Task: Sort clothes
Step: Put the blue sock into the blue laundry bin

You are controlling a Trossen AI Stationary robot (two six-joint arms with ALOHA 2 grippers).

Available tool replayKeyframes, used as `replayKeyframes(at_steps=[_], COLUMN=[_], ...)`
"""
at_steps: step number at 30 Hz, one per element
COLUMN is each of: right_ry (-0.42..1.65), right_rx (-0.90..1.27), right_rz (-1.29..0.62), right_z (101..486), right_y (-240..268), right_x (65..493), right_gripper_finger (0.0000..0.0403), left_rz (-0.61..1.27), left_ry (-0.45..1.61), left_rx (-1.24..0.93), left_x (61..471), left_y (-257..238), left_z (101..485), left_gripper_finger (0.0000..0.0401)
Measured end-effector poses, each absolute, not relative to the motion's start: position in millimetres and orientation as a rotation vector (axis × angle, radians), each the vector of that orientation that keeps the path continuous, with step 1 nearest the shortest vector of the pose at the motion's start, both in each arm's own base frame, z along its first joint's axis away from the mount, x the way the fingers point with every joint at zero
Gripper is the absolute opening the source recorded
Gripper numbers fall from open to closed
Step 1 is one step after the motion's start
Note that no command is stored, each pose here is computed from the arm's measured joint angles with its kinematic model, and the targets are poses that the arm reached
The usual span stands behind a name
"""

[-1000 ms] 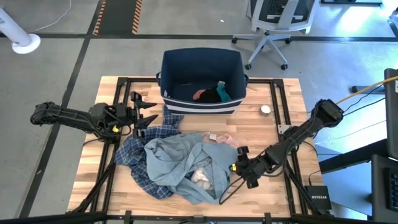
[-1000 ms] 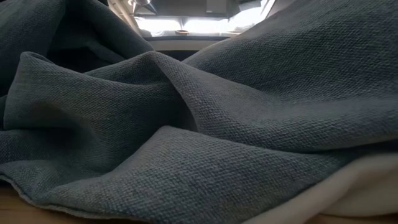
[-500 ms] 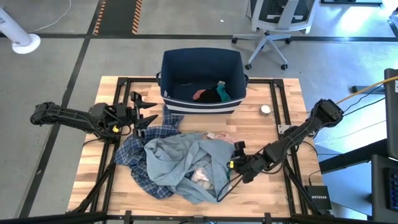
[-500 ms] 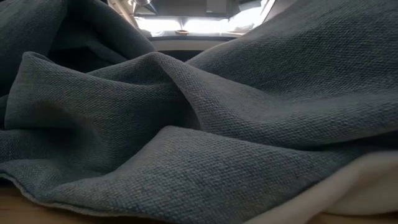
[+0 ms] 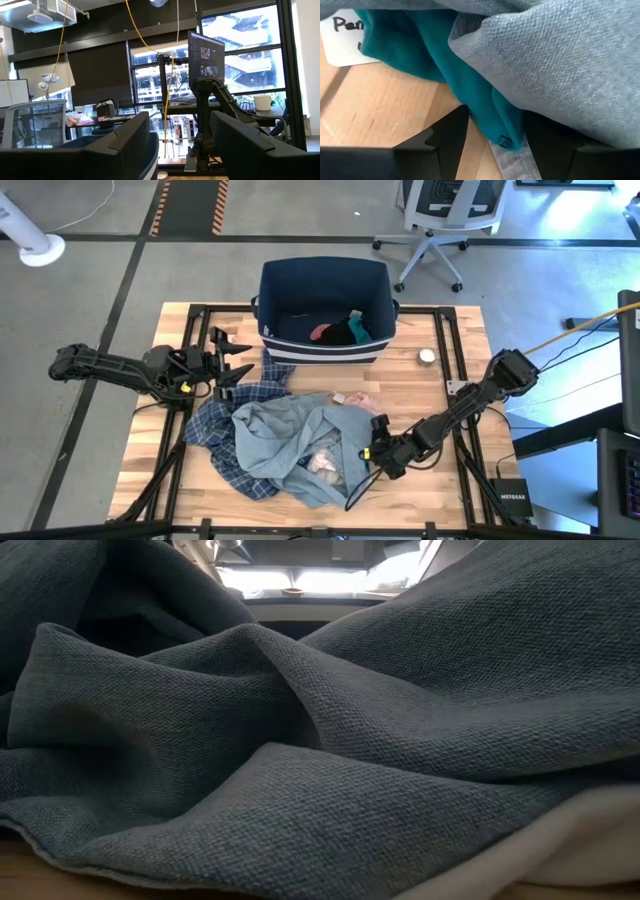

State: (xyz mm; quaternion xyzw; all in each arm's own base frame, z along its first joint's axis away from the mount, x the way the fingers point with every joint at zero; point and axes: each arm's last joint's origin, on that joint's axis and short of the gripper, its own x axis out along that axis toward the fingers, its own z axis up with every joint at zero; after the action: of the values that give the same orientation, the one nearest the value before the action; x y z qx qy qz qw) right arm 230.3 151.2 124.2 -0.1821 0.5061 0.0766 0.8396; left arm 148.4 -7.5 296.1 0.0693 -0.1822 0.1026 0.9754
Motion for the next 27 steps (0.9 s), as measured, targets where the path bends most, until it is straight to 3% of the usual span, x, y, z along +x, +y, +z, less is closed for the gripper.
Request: replayKeyframes(at_steps=[5,14,16,22,27], right_ry=[1.071,1.066,1.066,1.118,1.168], right_rx=[-0.383,-0.383,-0.376,-0.340,-0.323], right_rz=[0.165,0.154,0.154,0.221,0.304], right_z=[124,124,126,152,192], right_y=[151,151,151,149,150], right_x=[230,231,230,224,219], right_gripper_finger=[0.0186,0.0022,0.0013,0.0039,0.0020], left_rz=[0.210,0.210,0.210,0.210,0.210], left_ry=[-0.367,-0.367,-0.367,-0.367,-0.367], left_rx=[0.139,0.139,0.139,0.139,0.139], left_x=[148,148,148,148,148], left_y=[-7,-7,-7,-7,-7], left_z=[296,296,296,296,296], left_gripper_finger=[0.0208,0.0208,0.0208,0.0208,0.0208])
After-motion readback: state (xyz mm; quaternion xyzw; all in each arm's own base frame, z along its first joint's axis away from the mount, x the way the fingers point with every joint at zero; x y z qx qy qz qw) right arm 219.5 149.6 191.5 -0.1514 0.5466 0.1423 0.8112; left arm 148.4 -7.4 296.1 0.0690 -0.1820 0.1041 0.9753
